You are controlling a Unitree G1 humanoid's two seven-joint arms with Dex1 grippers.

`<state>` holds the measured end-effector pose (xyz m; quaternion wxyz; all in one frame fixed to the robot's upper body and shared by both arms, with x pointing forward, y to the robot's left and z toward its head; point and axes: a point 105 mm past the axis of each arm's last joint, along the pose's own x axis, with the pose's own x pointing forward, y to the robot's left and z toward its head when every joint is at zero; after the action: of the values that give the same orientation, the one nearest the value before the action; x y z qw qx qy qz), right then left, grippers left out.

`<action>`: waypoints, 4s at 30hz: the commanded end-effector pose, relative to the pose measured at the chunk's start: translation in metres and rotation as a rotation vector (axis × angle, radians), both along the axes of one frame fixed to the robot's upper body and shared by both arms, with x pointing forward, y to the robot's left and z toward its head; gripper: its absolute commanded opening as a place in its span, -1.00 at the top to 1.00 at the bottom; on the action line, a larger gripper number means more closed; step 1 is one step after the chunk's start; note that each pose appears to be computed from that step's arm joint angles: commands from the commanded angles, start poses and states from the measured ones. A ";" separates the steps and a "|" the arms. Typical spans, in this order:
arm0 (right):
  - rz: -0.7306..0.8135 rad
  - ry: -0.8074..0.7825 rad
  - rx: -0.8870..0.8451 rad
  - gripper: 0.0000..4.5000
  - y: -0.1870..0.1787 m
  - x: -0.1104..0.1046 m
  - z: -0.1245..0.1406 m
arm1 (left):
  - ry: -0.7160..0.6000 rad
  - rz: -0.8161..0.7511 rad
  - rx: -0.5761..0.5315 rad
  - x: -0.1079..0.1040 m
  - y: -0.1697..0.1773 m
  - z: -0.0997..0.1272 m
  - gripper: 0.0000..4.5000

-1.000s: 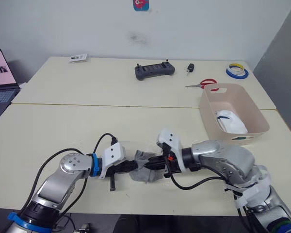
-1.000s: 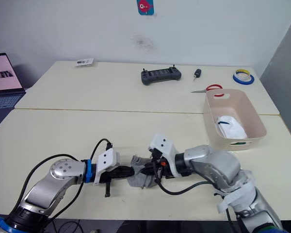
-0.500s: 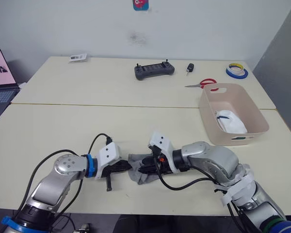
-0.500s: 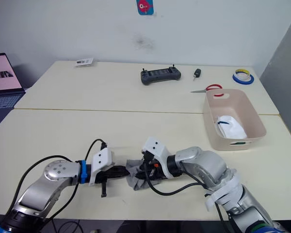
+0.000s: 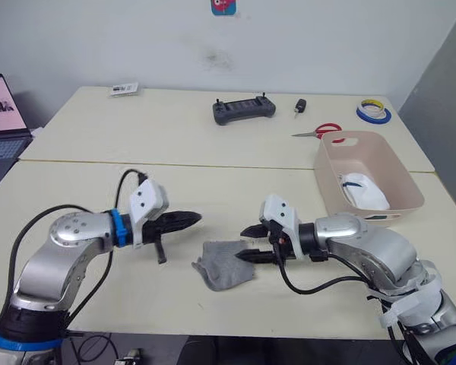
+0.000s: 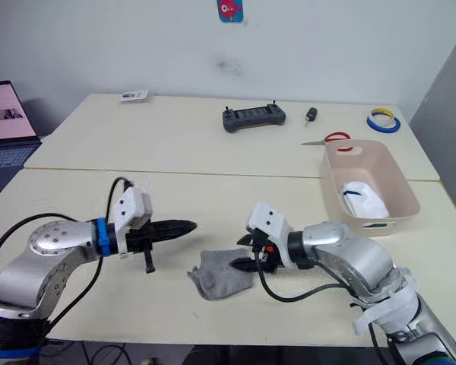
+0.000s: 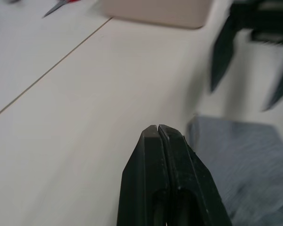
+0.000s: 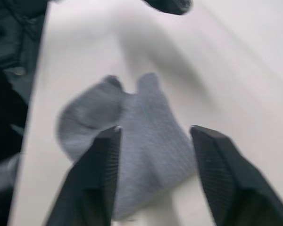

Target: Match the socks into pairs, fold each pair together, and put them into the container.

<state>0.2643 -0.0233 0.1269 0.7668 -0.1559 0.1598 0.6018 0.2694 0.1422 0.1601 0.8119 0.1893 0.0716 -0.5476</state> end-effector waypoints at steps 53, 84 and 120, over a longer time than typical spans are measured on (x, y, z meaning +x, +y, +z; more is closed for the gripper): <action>0.131 -0.134 -0.027 0.99 -0.015 -0.021 -0.019 | 0.063 -0.129 0.111 -0.026 0.003 -0.033 1.00; -0.274 0.573 0.008 -0.80 0.009 -0.012 -0.038 | 0.148 -0.098 0.303 -0.038 0.026 -0.105 1.00; -0.359 0.595 0.242 1.00 -0.006 -0.017 -0.016 | 0.052 -0.098 -0.096 -0.003 -0.005 -0.004 0.64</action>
<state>0.2518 -0.0239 0.0956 0.7842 0.1603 0.3639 0.4764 0.2703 0.1470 0.1264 0.8011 0.1494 0.0952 -0.5717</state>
